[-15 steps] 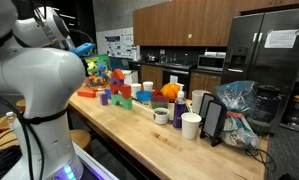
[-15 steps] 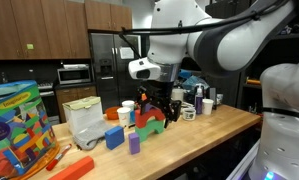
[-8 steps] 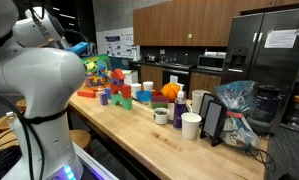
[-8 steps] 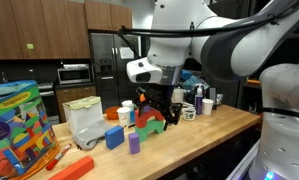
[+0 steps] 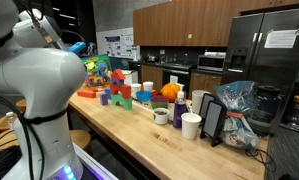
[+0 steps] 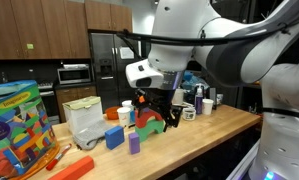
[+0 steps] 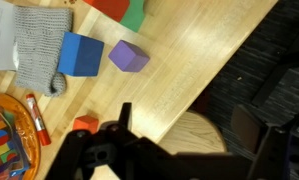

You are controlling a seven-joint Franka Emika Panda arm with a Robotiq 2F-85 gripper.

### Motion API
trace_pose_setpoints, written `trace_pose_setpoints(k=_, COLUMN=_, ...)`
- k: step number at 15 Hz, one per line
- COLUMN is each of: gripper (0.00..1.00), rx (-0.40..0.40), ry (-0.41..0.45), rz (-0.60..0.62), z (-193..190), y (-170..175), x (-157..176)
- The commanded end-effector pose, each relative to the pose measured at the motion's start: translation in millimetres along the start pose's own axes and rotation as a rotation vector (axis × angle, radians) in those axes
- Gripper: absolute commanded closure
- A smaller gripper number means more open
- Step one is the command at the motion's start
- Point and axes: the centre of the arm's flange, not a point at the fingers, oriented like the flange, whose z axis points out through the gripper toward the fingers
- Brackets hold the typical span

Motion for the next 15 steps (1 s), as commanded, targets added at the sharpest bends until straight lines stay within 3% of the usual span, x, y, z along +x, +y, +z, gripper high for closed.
trace_pose_setpoints(k=1, gripper=0.0, rx=-0.033, ry=-0.034, rz=0.004, z=5.8, y=-32.7, x=-12.7)
trace_pose_setpoints(k=6, gripper=0.0, rx=-0.025, ry=-0.029, rz=0.045, z=9.5, y=-30.3, x=-25.9)
trace_pose_setpoints(k=15, gripper=0.0, rx=0.024, ry=0.022, rz=0.196, z=18.5, y=-13.5, x=-83.3)
